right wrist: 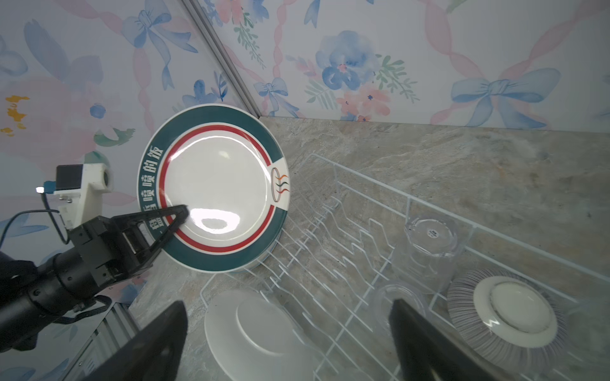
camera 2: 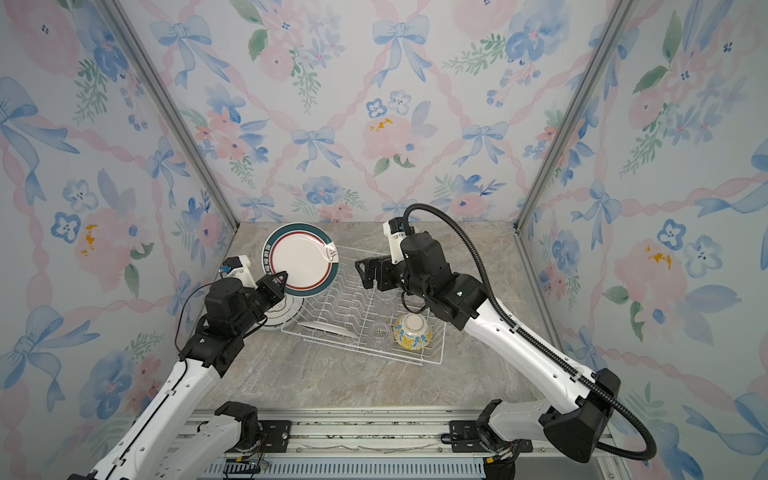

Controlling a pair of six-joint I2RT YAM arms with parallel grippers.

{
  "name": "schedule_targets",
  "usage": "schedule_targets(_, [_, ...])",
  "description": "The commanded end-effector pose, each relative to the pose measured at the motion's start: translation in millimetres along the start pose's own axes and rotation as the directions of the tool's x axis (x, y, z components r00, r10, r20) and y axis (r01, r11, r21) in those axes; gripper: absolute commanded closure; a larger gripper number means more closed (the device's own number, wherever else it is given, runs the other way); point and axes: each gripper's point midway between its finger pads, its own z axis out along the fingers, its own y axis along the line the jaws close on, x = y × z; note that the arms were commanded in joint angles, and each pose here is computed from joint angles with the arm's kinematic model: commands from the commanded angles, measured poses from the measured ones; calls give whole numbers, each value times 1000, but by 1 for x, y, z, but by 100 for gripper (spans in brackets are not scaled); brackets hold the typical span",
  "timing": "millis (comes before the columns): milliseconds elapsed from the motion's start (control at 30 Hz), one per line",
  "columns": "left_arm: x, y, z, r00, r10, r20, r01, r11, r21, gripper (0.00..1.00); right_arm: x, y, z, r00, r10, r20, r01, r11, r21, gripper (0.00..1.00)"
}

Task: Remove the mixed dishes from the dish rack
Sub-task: 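Lower the red-green rimmed plate onto the plate stack with the left gripper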

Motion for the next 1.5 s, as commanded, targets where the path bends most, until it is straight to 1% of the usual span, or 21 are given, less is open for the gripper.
schedule_targets(0, [-16, 14, -12, 996, -42, 76, 44, 999, -28, 100, 24, -22, 0, 997, -49, -67, 55, 994, 97, 3])
schedule_targets(200, [-29, 48, -27, 978, -114, 174, 131, 987, -91, 100, 35, -17, -2, 996, -17, -88, 23, 998, 66, 3])
schedule_targets(367, [-30, 69, -33, 968, -139, 209, 168, 978, -126, 100, 43, -20, -2, 993, -24, -119, 33, 996, 79, 3])
schedule_targets(567, [-20, 94, -35, 962, -166, 218, 206, 963, -175, 100, 55, -25, -3, 990, -16, -142, 29, 995, 90, 3])
schedule_targets(600, [-22, 93, -40, 959, -160, 235, 202, 966, -164, 100, 56, -26, -3, 989, -16, -147, 30, 995, 92, 3])
schedule_targets(800, [-5, 125, -48, 949, -161, 271, 229, 942, -244, 100, 61, -29, -4, 987, -14, -163, 31, 994, 103, 3])
schedule_targets(967, [2, 143, -53, 937, -164, 310, 255, 925, -281, 100, 67, -30, 0, 983, -16, -185, 36, 994, 107, 3])
schedule_targets(1200, [13, 158, -44, 948, -177, 263, 261, 907, -330, 100, 73, -29, 9, 977, -10, -214, 33, 994, 106, 3])
schedule_targets(1333, [16, 158, -35, 962, -172, 214, 237, 913, -333, 100, 76, -28, 14, 973, -5, -229, 30, 994, 104, 3])
schedule_targets(1367, [21, 163, -29, 966, -181, 185, 236, 907, -349, 100, 77, -28, 15, 972, -4, -233, 29, 994, 104, 3])
schedule_targets(1467, [26, 164, -19, 970, -202, 135, 237, 912, -335, 100, 81, -26, 18, 970, -1, -245, 27, 994, 106, 3])
